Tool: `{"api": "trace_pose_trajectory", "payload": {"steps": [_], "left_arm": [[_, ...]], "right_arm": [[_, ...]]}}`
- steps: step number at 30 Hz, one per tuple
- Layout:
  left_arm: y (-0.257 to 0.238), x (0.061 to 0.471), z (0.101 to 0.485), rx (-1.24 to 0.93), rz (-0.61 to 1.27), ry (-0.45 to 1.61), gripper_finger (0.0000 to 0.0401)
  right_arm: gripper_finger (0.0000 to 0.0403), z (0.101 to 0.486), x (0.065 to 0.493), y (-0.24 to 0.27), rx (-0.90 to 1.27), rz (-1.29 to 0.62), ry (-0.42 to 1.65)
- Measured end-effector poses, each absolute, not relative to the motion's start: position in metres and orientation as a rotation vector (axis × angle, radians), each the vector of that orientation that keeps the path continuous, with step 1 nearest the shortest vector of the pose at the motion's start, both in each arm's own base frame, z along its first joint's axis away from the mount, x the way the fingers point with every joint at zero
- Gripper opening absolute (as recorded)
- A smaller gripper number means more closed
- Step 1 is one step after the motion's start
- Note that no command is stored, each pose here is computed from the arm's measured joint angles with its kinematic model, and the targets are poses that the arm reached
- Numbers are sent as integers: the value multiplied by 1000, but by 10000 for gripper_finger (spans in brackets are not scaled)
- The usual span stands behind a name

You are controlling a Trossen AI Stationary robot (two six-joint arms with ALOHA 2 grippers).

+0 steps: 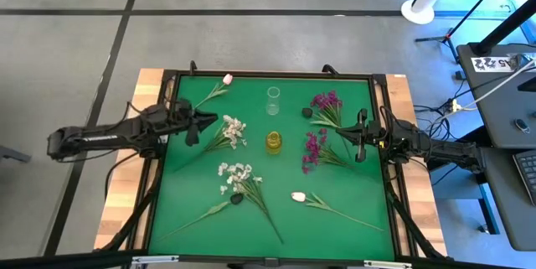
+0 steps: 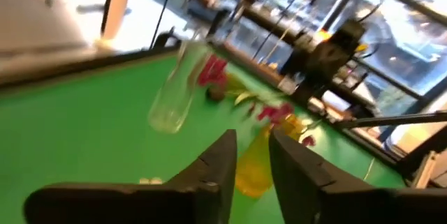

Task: Sort flowers into vase by color
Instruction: Put the top pink flower into the transparent vase

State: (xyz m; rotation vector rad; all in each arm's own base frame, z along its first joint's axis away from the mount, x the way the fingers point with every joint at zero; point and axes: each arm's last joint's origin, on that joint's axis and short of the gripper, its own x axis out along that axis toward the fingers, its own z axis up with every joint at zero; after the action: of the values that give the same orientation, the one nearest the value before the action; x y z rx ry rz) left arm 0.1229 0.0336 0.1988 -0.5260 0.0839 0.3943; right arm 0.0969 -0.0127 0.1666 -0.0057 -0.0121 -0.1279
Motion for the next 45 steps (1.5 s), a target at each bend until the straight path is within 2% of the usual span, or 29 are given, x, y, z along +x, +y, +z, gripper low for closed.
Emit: {"api": "trace_pose_trajectory", "payload": {"steps": [6, 12, 20, 24, 30, 35, 45], "left_arm": [[36, 136, 192, -569, 416, 216, 129], [41, 151, 205, -522, 473, 331, 141], [69, 164, 226, -379, 923, 579, 142], [92, 165, 214, -462, 1049, 721, 142], [127, 166, 185, -593, 1027, 907, 142], [149, 162, 170, -593, 1044, 964, 142], [192, 166, 185, -490, 1056, 980, 142]], "right_arm": [[1, 167, 97, -13, -6, -128, -16], [1, 167, 97, -13, -6, -128, -19], [1, 168, 97, -13, -6, -128, -21], [1, 167, 97, -13, -6, -128, -21], [1, 168, 97, -13, -7, -128, -22], [1, 168, 97, -13, -6, -128, -23], [1, 168, 97, -13, -6, -128, -23]]}}
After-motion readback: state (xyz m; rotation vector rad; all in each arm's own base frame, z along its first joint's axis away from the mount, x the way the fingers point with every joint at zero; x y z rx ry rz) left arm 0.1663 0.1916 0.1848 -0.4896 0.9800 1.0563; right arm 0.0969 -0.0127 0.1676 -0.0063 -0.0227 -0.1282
